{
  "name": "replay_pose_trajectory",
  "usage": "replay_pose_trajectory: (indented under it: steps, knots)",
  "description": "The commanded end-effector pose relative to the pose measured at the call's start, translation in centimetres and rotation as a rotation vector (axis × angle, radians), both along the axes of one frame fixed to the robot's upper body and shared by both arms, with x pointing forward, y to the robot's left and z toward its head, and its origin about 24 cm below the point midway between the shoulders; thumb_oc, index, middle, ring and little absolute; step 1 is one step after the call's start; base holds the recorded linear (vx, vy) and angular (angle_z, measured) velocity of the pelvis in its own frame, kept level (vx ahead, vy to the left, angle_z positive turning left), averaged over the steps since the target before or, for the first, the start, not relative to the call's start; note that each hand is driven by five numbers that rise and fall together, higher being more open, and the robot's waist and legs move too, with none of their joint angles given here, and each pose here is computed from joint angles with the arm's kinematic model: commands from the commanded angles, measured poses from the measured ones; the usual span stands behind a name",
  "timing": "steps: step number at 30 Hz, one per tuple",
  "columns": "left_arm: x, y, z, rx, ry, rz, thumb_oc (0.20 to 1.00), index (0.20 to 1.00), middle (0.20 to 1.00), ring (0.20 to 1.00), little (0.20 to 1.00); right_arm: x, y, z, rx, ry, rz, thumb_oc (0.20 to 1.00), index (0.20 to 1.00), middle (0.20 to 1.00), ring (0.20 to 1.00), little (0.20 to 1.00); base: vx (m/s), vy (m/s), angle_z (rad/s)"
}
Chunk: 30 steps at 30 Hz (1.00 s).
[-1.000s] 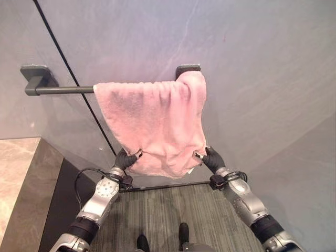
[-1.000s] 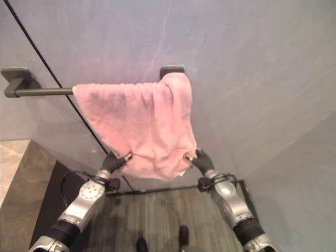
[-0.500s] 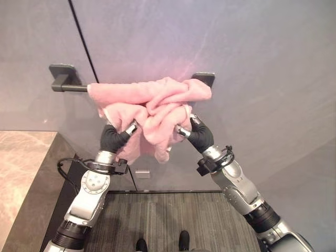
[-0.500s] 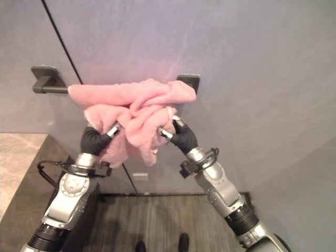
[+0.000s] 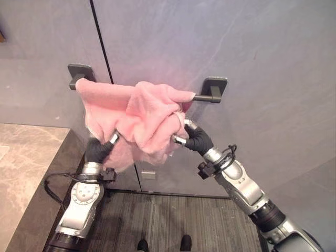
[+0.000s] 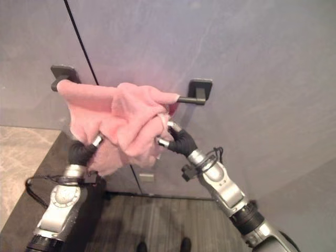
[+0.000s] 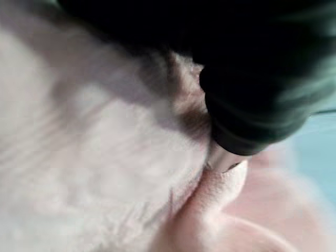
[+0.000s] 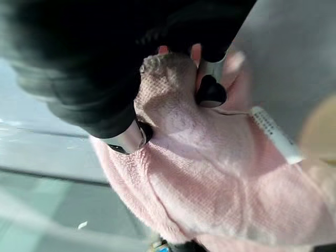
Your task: Put brush and paste in cup on sink, flatten towel.
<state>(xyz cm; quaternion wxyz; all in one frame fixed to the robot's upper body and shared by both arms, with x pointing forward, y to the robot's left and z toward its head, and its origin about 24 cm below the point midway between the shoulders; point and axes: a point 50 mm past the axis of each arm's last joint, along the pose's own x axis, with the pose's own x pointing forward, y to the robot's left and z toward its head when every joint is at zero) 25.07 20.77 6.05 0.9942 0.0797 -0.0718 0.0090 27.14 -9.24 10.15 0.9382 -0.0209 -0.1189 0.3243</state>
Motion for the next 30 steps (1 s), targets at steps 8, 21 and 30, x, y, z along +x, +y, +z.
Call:
replay_pose_trajectory:
  steps: [8,21,30]
  knots:
    - [1.2,-2.1,-3.0,0.099,0.115,-0.087,0.200,0.200,0.200,0.200,0.200,0.3,-0.5,-2.9,0.007,0.081,-0.128,0.200,0.200,0.200,0.200,0.200,0.00,-0.004,-0.04]
    - [0.1,0.0,-4.5,0.129,0.167,0.084,0.263,0.263,0.263,0.263,0.263,0.6,-0.2,-5.1,-0.061,0.150,-0.198,1.000,1.000,1.000,1.000,1.000,0.00,-0.001,0.00]
    - [-3.0,2.1,-13.3,0.375,0.653,0.083,1.000,1.000,1.000,1.000,1.000,-0.8,-5.3,-13.1,-0.284,0.442,-0.415,1.000,1.000,1.000,1.000,1.000,0.00,-0.001,0.00]
